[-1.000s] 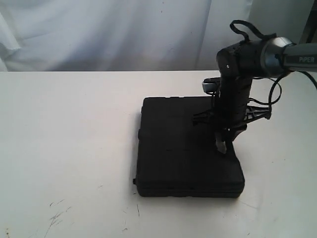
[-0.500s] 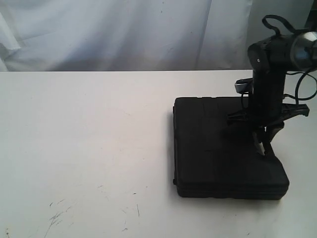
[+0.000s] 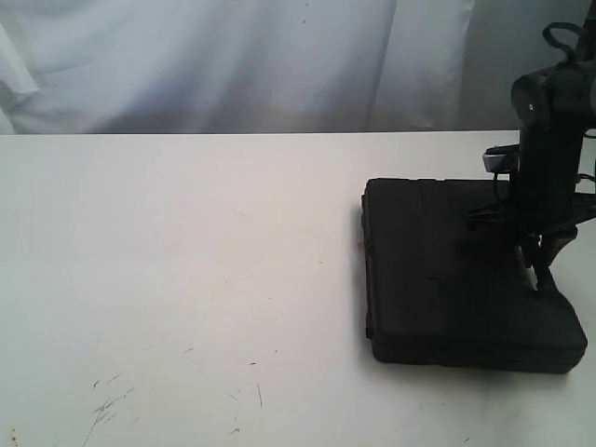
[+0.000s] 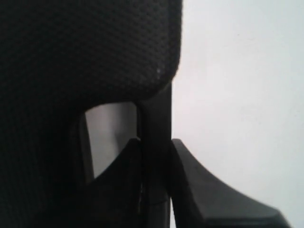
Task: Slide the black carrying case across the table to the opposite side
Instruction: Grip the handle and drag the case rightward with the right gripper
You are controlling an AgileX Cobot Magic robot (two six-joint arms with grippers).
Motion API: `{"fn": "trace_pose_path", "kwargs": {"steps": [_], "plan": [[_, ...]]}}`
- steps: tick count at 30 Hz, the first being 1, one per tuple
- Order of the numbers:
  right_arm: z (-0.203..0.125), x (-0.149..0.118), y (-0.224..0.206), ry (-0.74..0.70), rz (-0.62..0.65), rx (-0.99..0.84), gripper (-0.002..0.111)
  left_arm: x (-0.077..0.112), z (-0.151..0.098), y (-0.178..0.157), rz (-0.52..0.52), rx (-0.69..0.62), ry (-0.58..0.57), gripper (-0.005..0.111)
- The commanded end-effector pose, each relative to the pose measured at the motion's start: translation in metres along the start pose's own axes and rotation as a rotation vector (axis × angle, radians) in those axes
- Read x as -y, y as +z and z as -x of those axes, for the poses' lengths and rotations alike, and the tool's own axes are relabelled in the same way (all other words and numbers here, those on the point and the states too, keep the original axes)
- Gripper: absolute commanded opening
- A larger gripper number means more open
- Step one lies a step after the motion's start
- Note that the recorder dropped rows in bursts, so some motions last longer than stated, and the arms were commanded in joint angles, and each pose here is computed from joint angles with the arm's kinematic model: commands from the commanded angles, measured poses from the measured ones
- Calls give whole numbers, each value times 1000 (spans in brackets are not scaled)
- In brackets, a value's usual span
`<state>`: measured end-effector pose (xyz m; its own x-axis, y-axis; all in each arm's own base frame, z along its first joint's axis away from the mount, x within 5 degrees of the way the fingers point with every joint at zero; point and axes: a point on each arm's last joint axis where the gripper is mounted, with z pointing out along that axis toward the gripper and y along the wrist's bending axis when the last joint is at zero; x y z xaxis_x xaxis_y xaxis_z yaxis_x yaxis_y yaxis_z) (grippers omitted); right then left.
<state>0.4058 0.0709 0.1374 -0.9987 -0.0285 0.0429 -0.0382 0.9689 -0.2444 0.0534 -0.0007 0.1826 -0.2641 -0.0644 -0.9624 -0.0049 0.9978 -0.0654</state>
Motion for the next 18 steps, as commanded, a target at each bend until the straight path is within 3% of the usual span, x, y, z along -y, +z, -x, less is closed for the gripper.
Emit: {"fn": "trace_pose_path", "kwargs": {"steps": [1, 8, 10, 18], "plan": [[4, 20, -2, 8, -38, 18, 0, 0, 0, 0, 2, 10, -2, 0], [11, 38, 3, -22, -13, 68, 0, 0, 0, 0, 2, 10, -2, 0], [12, 44, 6, -12, 44, 70, 0, 0, 0, 0, 2, 10, -2, 0], [9, 32, 4, 42, 152, 39, 0, 0, 0, 0, 2, 10, -2, 0]]}}
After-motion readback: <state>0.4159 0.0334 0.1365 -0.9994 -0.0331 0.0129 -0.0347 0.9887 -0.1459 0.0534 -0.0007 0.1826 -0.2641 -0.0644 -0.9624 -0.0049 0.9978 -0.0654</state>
